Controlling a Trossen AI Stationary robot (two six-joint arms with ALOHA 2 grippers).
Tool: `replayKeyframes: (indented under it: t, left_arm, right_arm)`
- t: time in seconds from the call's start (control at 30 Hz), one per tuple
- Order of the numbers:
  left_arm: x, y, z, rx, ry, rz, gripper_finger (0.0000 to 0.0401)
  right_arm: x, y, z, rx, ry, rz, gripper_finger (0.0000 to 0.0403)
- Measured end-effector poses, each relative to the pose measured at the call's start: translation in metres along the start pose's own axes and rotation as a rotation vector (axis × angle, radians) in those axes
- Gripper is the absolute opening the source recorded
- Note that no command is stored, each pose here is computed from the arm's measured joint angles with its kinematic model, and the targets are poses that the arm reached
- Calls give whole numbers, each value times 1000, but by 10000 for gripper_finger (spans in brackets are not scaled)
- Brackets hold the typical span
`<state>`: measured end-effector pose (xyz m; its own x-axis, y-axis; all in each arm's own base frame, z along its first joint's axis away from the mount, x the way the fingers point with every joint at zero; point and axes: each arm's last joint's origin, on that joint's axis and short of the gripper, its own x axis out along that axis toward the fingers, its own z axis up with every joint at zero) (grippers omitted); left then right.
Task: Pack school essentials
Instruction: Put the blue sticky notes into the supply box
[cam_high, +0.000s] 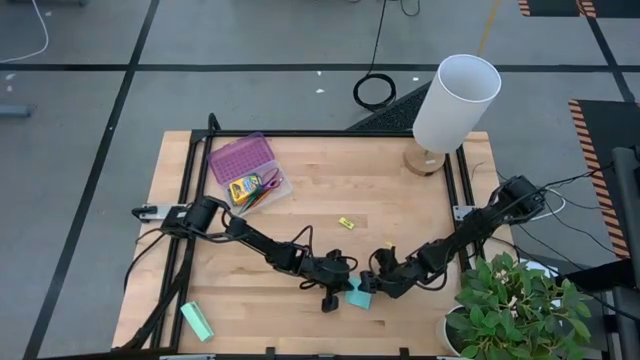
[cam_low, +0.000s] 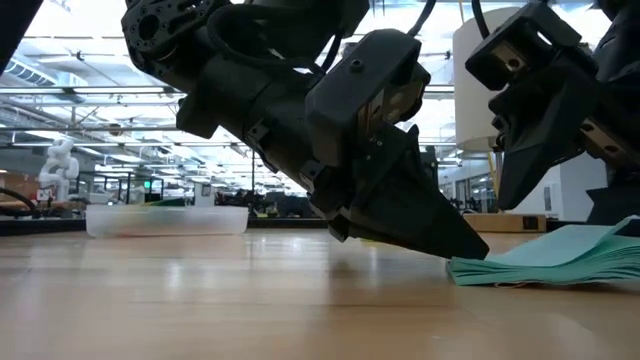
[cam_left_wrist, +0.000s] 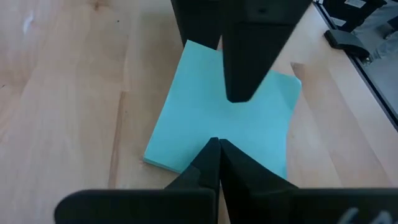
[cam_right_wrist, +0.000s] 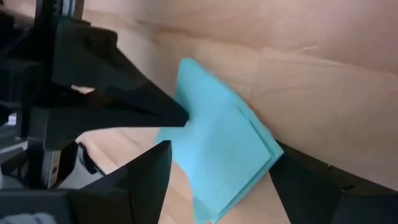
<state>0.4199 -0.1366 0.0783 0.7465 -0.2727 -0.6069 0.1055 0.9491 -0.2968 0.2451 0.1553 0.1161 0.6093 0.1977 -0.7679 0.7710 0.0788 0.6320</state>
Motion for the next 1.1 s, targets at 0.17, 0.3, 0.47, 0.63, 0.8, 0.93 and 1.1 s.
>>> replayKeyframes:
  t: [0.17, 0.3, 0.47, 0.63, 0.8, 0.93, 1.1]
  left_arm:
    - [0, 0, 0, 7, 1, 0, 9]
    - [0, 0, -1, 7, 9, 4, 3]
    - [0, 1, -2, 6, 15, 8, 9]
    - [0, 1, -2, 6, 14, 10, 11]
    - [0, 1, -2, -11, 14, 10, 12]
    - [0, 1, -2, -19, 14, 10, 12]
    - [0, 1, -2, -68, 13, 10, 12]
  right_arm:
    - [1, 4, -2, -35, 25, 44, 258]
    - [1, 5, -2, -55, 32, 57, 258]
    - [1, 5, -3, -81, 41, 67, 255]
    - [1, 6, -3, -87, 44, 70, 219]
    - [1, 6, -3, -89, 44, 71, 158]
    - [1, 6, -3, -91, 44, 72, 114]
    - [1, 6, -3, -94, 44, 74, 76]
